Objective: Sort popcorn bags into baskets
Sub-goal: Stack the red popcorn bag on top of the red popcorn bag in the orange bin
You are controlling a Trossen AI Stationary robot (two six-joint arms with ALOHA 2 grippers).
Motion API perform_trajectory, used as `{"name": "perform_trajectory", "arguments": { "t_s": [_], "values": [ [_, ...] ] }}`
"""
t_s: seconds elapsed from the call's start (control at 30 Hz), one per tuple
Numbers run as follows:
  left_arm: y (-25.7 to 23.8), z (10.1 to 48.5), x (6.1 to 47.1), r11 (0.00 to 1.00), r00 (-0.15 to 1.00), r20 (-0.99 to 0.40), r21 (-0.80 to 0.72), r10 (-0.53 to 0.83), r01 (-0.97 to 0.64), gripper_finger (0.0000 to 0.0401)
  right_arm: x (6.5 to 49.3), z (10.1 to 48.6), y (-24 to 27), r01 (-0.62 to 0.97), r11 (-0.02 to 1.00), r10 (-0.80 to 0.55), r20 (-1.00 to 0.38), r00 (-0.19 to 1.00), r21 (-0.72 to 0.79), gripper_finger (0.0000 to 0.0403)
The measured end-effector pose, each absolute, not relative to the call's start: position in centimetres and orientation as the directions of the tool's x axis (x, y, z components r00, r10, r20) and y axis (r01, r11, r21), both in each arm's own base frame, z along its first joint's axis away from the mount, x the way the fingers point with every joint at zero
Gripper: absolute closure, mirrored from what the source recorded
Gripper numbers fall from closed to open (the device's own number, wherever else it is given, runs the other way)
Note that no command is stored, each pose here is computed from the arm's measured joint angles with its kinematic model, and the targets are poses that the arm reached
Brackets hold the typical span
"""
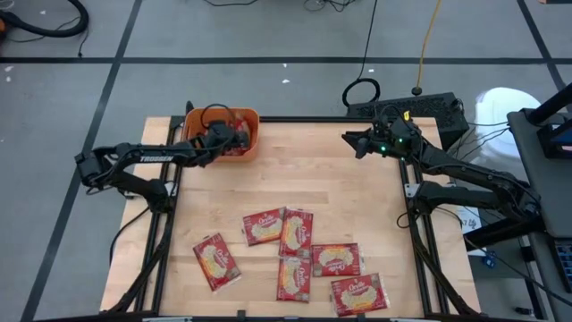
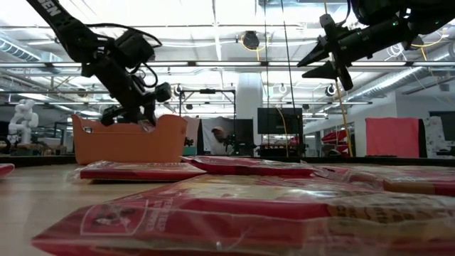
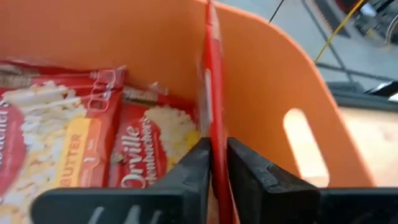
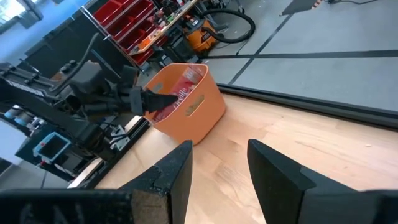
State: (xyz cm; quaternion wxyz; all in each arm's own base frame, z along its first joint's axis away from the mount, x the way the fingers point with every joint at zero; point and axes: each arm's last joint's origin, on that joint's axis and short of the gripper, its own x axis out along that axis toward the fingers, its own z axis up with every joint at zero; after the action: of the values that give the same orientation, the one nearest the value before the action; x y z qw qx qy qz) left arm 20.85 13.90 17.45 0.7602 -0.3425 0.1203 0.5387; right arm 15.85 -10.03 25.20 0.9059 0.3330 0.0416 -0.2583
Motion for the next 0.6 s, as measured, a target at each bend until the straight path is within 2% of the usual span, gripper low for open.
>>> {"name": "perform_trajectory", "arguments": {
  "t_s": [0.2,0.33,0.5,0.6],
  "values": [
    [13.8,17.2,20.7,0.184,0.373,-0.579,-0.36,0.725,-0.915,0.0252,15.8,25.2,-10.0,0.496,0.645,-0.44,-0.248,0.863,0.582,0.0257],
    [13.6,17.6,20.4,0.242,0.377,-0.576,-0.299,0.725,-0.923,0.0205,15.8,25.2,-10.0,0.496,0.645,-0.44,-0.248,0.863,0.582,0.0257],
    [13.4,18.7,19.3,0.277,0.304,-0.644,-0.147,0.702,-0.95,0.0192,15.8,25.2,-10.0,0.495,0.637,-0.44,-0.248,0.863,0.591,0.0257],
    [13.3,19.5,18.7,0.331,0.29,-0.668,-0.069,0.686,-0.941,0.0192,15.8,25.2,-10.0,0.495,0.633,-0.44,-0.249,0.863,0.596,0.0257]
  ]
}}
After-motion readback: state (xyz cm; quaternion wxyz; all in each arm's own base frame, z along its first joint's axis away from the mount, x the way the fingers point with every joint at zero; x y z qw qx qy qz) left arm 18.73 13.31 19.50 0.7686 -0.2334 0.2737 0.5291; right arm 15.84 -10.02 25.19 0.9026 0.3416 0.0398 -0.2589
